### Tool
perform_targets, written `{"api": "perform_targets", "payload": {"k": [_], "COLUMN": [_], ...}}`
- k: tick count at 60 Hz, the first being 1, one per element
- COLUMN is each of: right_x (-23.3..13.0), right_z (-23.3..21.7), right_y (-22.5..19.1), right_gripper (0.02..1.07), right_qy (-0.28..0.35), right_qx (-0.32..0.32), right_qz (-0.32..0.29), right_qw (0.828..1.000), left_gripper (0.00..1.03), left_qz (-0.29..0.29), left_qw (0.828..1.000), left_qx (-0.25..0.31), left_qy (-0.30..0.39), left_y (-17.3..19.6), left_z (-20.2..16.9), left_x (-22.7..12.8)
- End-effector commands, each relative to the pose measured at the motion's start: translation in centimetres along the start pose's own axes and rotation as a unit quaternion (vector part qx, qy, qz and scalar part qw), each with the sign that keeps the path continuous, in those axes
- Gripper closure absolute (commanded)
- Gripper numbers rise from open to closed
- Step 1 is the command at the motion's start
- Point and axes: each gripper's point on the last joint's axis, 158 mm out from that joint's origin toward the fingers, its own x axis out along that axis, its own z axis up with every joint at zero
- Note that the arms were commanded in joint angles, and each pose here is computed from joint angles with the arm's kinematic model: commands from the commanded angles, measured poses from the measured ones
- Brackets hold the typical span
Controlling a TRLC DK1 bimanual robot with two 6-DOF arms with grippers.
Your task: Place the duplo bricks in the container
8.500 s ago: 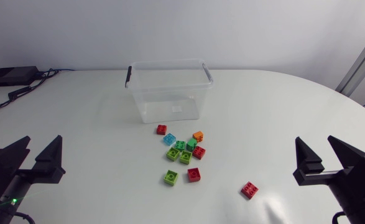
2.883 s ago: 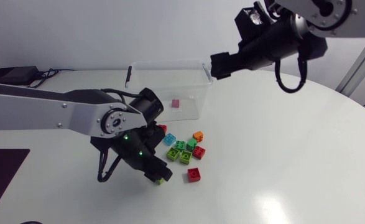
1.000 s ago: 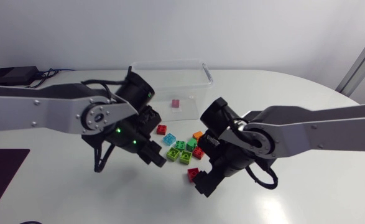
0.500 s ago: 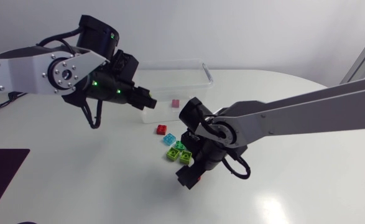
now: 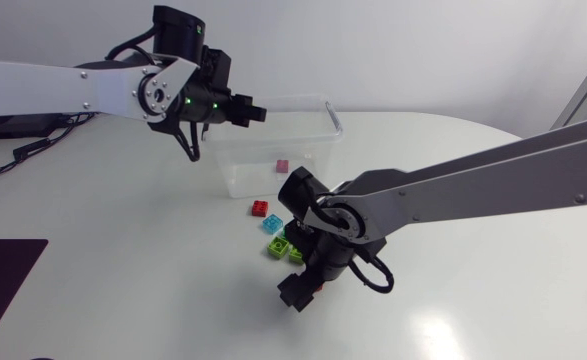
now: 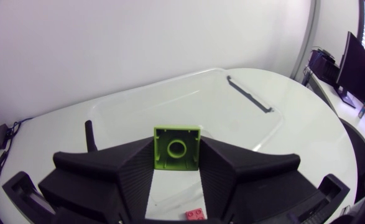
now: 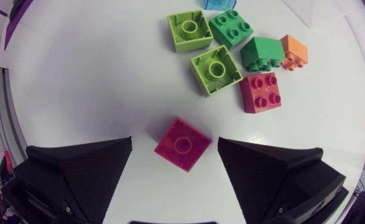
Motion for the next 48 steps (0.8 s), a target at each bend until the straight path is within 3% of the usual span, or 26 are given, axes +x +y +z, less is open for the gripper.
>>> {"api": "perform_targets", "payload": {"k": [1,8,10,19,23,31,48], "right_x": [0.2,0.2,0.2,0.4,0.2,-1.6,-8.0], "right_z": [-0.2,-0.1,-0.2,0.0,0.1,0.7,3.7], "right_y": [0.1,0.1,-0.1,-0.4,-0.5,-1.2,-5.5], "right_gripper": [0.10,0.18,0.22,0.59,0.69,0.70,0.71], "right_qy": [0.010,0.009,0.009,-0.002,-0.006,-0.031,-0.119], "right_qx": [0.015,0.017,0.018,0.020,0.022,0.030,0.079], "right_qz": [-0.001,-0.005,-0.008,-0.014,-0.014,-0.018,-0.048], "right_qw": [1.000,1.000,1.000,1.000,1.000,0.999,0.989], "left_gripper": [0.58,0.22,0.18,0.12,0.12,0.12,0.12], "left_qz": [0.025,0.037,0.037,0.038,0.033,0.012,-0.048], "left_qw": [0.999,0.999,0.999,0.998,0.998,0.999,0.992], "left_qx": [-0.023,-0.031,-0.033,-0.032,-0.029,-0.019,0.037], "left_qy": [-0.004,-0.001,-0.007,-0.039,-0.050,-0.025,0.114], "left_y": [2.3,3.8,3.8,3.8,3.1,0.5,-5.7], "left_z": [0.0,-0.4,0.0,1.9,2.8,2.5,-5.8], "left_x": [2.2,2.6,2.1,-1.0,-2.8,-6.1,-7.8]}}
